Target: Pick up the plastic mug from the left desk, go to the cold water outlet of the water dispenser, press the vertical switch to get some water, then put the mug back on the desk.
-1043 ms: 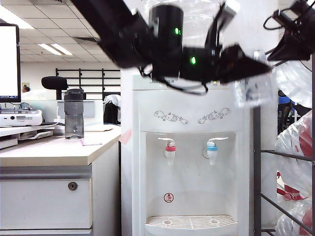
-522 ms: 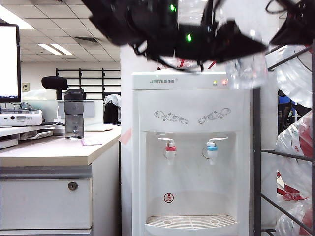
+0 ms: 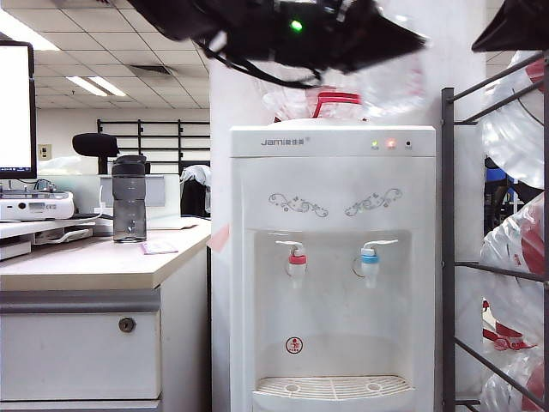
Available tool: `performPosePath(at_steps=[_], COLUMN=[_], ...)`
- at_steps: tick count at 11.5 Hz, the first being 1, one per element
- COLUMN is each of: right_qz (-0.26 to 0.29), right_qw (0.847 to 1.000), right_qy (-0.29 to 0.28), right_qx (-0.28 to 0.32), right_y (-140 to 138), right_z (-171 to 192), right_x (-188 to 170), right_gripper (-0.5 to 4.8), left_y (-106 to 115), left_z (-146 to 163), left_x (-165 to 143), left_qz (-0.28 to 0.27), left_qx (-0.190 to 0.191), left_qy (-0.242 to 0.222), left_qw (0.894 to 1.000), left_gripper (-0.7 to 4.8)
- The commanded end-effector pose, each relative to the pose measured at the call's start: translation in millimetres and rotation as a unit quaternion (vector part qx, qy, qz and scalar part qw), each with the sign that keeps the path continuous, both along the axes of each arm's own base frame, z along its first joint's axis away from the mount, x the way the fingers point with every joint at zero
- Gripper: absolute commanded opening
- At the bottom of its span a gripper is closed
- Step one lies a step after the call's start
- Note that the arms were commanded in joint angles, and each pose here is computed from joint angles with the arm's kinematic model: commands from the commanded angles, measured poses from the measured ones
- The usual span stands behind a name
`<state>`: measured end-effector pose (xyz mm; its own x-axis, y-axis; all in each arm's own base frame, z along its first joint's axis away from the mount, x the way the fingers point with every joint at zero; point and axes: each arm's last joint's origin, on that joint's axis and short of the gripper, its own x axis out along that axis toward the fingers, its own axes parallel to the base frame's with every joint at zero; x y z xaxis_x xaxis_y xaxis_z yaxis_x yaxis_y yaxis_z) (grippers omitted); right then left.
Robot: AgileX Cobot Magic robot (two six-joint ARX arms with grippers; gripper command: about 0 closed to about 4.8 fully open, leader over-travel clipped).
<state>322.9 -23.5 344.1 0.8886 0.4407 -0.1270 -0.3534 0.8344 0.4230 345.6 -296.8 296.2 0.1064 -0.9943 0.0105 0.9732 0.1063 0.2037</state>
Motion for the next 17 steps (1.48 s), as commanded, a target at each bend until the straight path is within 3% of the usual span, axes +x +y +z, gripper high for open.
performPosePath(at_steps=[1,7,9,12,16,17], right_qz=[0.000,-0.001,-0.001,-0.001,0.000,0.002], right_qw=[1.000,1.000,1.000,1.000,1.000,1.000], right_qy=[-0.018,-0.020,-0.020,-0.021,-0.020,-0.020], right_qx=[0.002,0.003,0.003,0.003,0.003,0.003], right_y=[0,0,0,0,0,1], right_z=[10,12,12,12,12,12], right_x=[-6,-7,-7,-7,-7,-7], right_gripper=[-0.06,-0.06,-0.06,-0.06,-0.06,-0.06], left_y=[27,93,120,142,196,219], left_z=[36,70,70,63,25,13], left_x=[1,13,26,36,51,55], left_qz=[0.025,0.109,0.147,0.182,0.262,0.307], left_qx=[-0.026,-0.007,0.002,0.011,0.033,0.038], left_qy=[-0.046,-0.074,-0.068,-0.063,-0.037,-0.039], left_qw=[0.998,0.991,0.987,0.981,0.964,0.950], left_gripper=[-0.06,-0.06,-0.06,-0.06,-0.06,-0.06])
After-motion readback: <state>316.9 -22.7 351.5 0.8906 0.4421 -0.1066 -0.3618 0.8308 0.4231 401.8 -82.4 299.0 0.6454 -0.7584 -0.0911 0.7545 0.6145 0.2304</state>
